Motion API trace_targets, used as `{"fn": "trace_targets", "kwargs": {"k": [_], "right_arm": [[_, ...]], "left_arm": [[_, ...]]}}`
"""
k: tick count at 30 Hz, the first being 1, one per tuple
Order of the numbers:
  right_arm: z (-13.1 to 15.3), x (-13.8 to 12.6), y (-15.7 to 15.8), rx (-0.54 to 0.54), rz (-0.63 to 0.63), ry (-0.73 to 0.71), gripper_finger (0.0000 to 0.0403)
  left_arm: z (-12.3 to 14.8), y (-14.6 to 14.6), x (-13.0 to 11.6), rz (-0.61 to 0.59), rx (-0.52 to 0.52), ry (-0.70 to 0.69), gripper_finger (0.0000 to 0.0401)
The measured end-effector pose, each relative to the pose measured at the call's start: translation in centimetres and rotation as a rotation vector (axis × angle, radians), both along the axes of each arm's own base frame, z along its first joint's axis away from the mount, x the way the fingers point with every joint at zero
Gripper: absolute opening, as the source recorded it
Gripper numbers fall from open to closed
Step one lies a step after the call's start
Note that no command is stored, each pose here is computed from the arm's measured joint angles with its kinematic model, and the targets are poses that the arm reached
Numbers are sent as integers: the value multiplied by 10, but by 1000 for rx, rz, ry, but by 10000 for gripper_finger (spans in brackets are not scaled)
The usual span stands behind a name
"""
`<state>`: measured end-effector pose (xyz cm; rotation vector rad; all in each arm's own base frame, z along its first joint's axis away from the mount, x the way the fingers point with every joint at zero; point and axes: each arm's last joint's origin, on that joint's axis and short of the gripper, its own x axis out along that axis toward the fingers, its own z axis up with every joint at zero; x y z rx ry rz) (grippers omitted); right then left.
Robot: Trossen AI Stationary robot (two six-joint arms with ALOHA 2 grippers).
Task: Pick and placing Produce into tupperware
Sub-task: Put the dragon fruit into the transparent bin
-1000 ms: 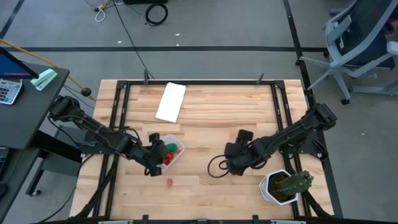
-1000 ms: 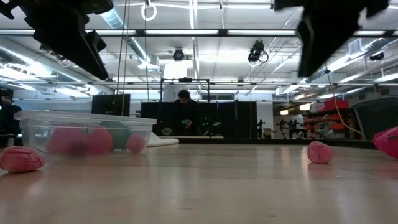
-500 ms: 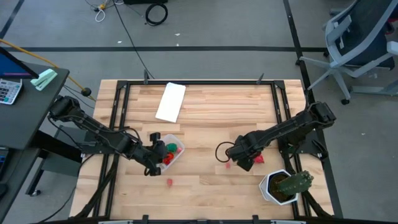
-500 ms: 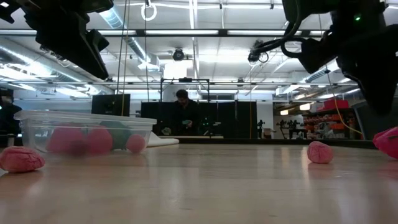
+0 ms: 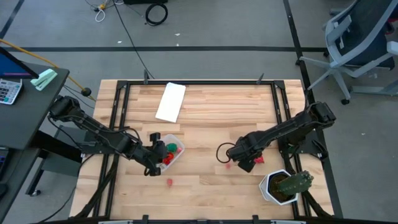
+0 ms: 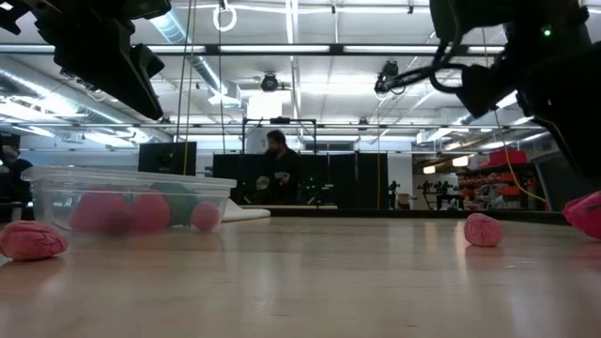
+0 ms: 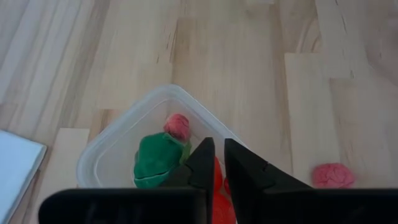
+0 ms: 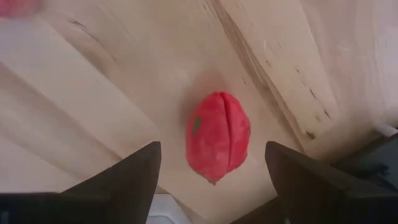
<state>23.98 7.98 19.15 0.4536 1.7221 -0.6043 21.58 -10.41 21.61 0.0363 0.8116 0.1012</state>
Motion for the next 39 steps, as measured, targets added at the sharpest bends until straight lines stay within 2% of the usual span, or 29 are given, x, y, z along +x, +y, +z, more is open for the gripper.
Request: {"fn": "trace_targets", "kwargs": {"k": [8,12,19,39], "right_arm": [[-29,-23,-7,-32,-27,113,298],[-42,-27,-6,43,-46,107,298],[-60,-39,-8,50,-49,108,298],[-60,-37,-4,143,-125,121,297]], "left_arm": [[0,0,0,5,-5,-1,40],[0,0,0,5,-5,-1,35],[0,0,0,5,-5,-1,27],[0,0,0,5,-5,-1,22]]}}
